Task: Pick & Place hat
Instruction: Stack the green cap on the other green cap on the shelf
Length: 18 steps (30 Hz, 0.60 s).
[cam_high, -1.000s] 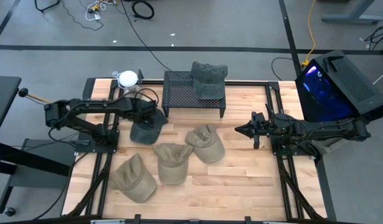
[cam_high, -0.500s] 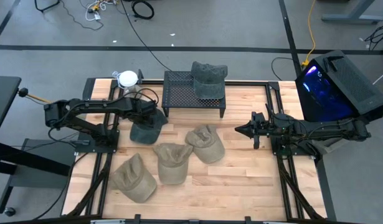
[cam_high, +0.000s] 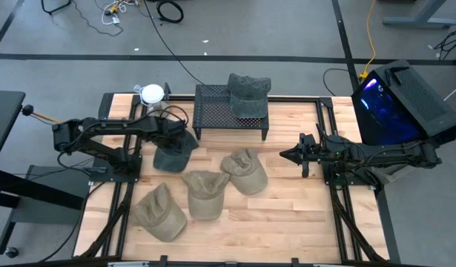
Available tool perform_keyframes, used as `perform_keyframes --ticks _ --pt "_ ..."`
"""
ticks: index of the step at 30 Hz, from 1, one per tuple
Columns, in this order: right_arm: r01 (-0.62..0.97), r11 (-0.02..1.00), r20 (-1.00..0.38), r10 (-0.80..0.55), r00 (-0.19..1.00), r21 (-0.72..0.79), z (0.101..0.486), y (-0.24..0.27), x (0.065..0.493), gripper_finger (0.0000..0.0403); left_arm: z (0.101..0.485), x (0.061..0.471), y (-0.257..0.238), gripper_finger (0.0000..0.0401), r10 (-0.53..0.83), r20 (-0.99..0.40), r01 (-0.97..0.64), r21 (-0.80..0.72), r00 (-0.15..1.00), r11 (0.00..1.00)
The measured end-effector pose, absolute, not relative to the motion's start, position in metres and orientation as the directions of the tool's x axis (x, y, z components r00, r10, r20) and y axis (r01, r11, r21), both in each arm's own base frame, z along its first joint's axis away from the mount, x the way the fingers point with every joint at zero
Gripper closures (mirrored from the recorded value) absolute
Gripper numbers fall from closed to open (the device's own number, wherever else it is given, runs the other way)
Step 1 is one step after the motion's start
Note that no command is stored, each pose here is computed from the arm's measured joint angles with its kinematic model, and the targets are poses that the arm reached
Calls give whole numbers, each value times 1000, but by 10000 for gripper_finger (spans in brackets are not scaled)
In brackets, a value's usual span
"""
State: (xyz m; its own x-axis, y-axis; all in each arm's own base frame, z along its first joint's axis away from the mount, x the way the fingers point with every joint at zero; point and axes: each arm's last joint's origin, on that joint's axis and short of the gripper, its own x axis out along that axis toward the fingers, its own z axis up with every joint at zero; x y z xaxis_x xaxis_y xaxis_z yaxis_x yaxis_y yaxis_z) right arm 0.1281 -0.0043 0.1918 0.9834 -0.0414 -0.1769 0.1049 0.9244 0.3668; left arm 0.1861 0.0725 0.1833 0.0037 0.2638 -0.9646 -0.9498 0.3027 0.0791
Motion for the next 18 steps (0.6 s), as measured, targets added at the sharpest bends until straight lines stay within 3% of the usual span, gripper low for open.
perform_keyframes --ticks 8,18 --pt "104 925 -177 -41 983 367 192 -4 128 403 193 183 70 398 248 -968 -952 53 25 303" --pt "104 926 -177 -41 983 364 192 -4 128 403 248 184 72 400 305 -952 -950 64 34 307"
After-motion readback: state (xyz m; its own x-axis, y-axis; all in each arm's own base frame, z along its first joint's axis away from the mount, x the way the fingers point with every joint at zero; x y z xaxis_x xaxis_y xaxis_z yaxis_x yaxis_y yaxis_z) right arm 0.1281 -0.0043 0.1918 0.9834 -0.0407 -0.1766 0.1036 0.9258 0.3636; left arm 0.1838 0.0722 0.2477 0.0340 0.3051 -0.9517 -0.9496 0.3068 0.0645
